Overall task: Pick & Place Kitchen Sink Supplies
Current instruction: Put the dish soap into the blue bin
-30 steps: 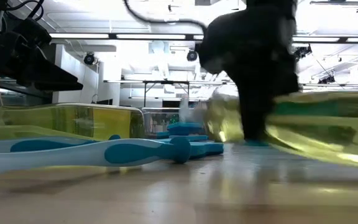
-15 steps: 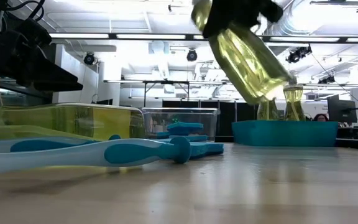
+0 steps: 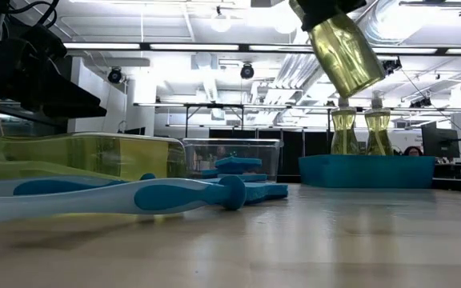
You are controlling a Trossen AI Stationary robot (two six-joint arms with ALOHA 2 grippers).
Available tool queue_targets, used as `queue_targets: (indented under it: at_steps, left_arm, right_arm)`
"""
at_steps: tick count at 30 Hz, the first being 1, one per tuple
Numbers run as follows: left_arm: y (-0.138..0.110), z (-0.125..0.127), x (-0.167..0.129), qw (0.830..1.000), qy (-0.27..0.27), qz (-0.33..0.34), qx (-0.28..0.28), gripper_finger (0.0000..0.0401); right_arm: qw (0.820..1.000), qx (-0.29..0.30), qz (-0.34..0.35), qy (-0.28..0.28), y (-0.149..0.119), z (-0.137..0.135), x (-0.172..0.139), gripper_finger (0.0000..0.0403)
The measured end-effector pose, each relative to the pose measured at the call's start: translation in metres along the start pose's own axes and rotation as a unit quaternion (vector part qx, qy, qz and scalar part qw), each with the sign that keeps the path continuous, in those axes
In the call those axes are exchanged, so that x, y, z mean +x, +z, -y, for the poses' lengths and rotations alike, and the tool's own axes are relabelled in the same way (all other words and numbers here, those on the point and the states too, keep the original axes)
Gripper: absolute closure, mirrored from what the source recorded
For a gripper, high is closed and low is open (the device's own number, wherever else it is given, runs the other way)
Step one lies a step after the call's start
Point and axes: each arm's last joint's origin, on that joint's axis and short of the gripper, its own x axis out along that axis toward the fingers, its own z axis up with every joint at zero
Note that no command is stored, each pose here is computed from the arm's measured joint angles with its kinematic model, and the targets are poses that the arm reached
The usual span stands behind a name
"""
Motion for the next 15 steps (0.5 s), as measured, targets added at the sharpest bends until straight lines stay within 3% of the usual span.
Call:
queue_targets:
  at_steps: [10, 15]
  left_arm:
    - [0.000, 0.000, 0.000, 1.000, 0.000, 0.000, 0.000, 0.0151]
    - [0.001, 0.003, 0.000, 0.999, -0.043, -0.012, 0.011, 0.0151]
  right_arm:
    - [0.999, -0.030, -0.008, -0.018, 0.001, 0.017, 0.005, 0.0232]
    - [0.999, -0.030, -0.010, -0.016, 0.001, 0.017, 0.005, 0.0232]
